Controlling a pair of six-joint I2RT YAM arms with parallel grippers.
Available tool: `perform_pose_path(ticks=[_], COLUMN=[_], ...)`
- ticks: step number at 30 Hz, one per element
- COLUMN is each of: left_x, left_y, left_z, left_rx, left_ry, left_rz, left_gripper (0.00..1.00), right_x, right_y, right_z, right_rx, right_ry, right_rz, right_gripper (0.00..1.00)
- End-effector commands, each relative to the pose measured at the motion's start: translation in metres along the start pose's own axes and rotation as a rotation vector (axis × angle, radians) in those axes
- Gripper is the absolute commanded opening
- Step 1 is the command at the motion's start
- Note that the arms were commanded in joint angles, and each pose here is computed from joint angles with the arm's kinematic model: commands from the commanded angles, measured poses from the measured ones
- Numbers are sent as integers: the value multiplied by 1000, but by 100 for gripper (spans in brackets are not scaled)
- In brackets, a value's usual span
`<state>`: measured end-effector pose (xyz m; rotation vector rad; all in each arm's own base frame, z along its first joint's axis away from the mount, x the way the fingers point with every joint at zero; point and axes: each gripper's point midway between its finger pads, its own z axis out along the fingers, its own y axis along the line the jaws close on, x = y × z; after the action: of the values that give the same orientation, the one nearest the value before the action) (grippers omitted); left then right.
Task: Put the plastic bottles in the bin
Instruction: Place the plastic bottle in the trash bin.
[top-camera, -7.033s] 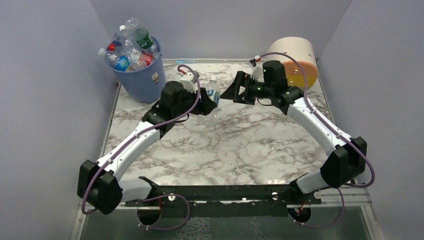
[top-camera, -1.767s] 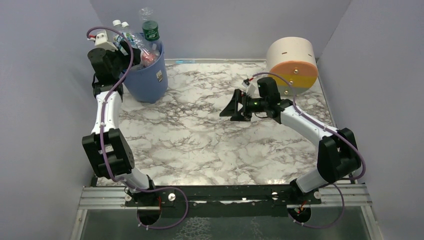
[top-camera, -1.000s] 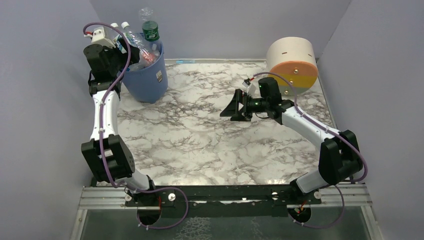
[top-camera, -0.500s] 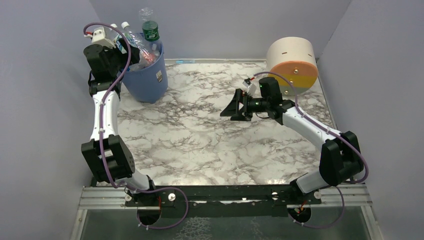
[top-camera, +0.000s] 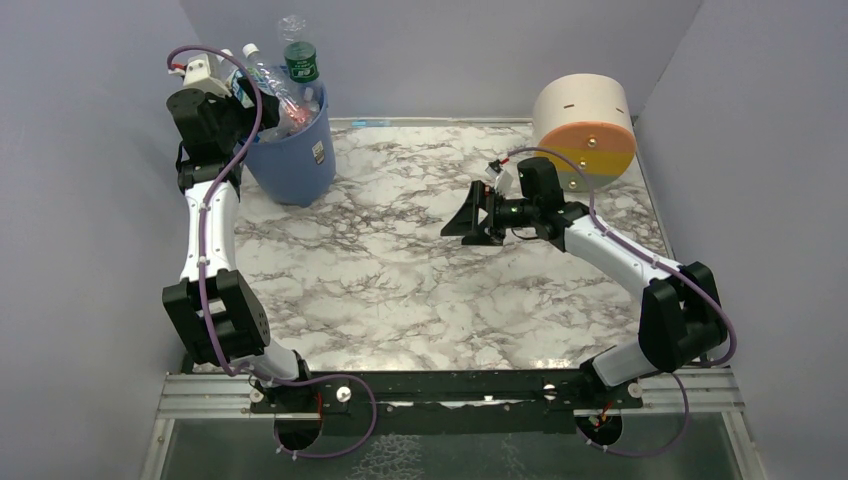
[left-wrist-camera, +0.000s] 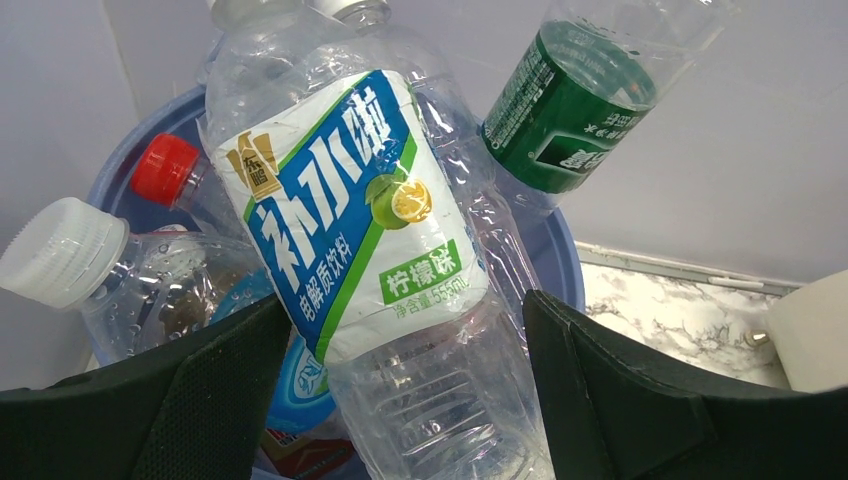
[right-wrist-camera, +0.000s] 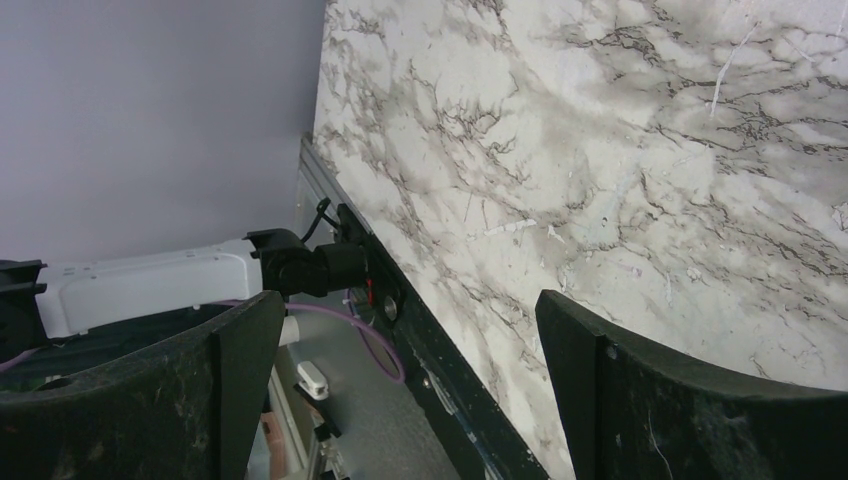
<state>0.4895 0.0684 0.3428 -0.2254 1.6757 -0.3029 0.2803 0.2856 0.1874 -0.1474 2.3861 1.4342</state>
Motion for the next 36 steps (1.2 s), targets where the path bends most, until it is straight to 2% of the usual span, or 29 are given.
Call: perform_pose_path(ticks=[1, 10, 27, 36], left_x=[-21, -24, -43, -40], left_y=[-1, 3, 4, 1], left_z=[-2, -5, -19, -15], left_rx=[-7, -33, -45, -20], left_ry=[-53, -57, -90, -89], left_rz=[26, 30, 28, 15], left_gripper=[90, 94, 95, 95], right_x=[-1, -1, 1, 1], right_y=[11, 10, 10, 10], right_z=[-7, -6, -6, -6], right_rx=[-39, -41, -45, -47], right_ry=[-10, -8, -4, -2], right_rz=[-21, -17, -11, -11], right_gripper=[100, 100, 99, 100])
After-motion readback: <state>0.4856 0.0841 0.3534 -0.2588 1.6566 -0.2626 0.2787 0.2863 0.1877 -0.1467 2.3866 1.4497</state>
